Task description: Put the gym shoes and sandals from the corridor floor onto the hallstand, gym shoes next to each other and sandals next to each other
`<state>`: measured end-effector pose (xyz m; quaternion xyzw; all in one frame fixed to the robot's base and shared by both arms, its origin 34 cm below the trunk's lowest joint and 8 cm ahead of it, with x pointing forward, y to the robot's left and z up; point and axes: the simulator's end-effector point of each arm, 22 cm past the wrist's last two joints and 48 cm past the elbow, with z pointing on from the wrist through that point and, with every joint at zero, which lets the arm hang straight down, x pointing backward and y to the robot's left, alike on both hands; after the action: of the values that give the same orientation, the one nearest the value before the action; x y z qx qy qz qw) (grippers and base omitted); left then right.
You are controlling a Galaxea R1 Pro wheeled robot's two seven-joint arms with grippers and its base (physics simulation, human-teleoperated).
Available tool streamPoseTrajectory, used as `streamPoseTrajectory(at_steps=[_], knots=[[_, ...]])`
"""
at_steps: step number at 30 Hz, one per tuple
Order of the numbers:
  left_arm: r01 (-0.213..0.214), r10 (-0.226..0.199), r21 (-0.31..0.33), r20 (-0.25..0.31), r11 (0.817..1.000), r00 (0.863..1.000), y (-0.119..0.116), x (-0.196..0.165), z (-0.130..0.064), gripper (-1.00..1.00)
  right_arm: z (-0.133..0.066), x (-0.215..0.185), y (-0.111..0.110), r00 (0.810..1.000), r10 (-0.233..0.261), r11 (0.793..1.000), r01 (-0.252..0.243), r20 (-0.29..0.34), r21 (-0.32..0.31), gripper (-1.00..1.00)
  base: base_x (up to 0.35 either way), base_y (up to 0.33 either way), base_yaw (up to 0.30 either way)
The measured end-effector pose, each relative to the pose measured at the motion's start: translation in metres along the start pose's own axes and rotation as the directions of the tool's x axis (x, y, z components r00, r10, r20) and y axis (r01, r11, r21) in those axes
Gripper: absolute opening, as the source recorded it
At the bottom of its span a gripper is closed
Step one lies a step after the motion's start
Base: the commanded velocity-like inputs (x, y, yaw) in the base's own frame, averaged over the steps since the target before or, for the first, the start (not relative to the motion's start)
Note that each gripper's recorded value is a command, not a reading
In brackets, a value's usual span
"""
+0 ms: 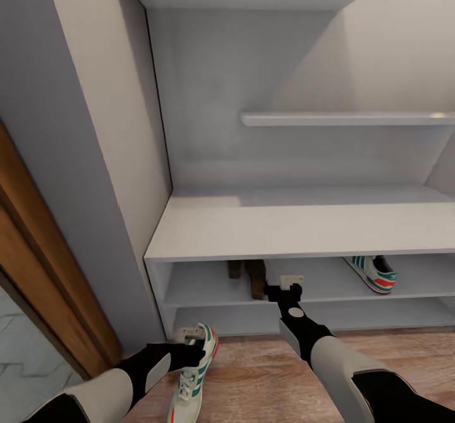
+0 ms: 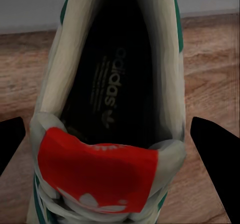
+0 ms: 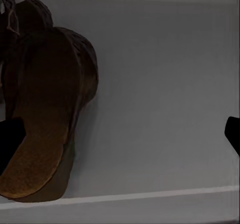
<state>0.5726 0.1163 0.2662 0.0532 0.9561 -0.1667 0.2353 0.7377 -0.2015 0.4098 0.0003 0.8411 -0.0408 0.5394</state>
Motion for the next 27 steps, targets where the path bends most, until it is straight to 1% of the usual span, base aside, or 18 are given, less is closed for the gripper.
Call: streamPoseTrajectory(at_steps=[9, 13, 17, 22, 27], knots=[[0.0, 0.0, 0.001, 0.0, 1.0, 1.0, 0.0, 0.0, 0.0, -1.0, -0.002, 0.01, -0.002, 1.0, -0.004, 1.0, 0.004, -0.014, 0.001, 1.0, -0.001, -0.324, 0.0], [0.0, 0.0, 0.001, 0.0, 1.0, 1.0, -0.001, 0.0, 0.0, -1.0, -0.005, 0.022, -0.006, 0.999, -0.008, 1.0, 0.008, -0.034, 0.006, 1.0, 0.0, -0.343, 0.0], [0.0, 0.0, 0.005, 0.0, 1.0, 1.0, -0.004, 0.0, 0.001, -1.0, -0.006, 0.04, -0.028, 0.997, -0.026, 0.999, 0.028, -0.068, 0.031, 1.0, 0.0, -0.307, 0.0], [0.0, 0.0, 0.01, 0.0, 1.0, 1.0, -0.008, 0.0, 0.001, -1.0, -0.012, 0.073, -0.059, 0.99, -0.05, 0.996, 0.059, -0.133, 0.061, 1.0, 0.0, -0.134, 0.0], [0.001, -0.001, 0.012, -0.001, 1.0, 1.0, -0.01, 0.0, 0.002, -1.0, -0.018, 0.092, -0.073, 0.983, -0.062, 0.994, 0.076, -0.172, 0.073, 1.0, -0.027, -0.045, 0.0]])
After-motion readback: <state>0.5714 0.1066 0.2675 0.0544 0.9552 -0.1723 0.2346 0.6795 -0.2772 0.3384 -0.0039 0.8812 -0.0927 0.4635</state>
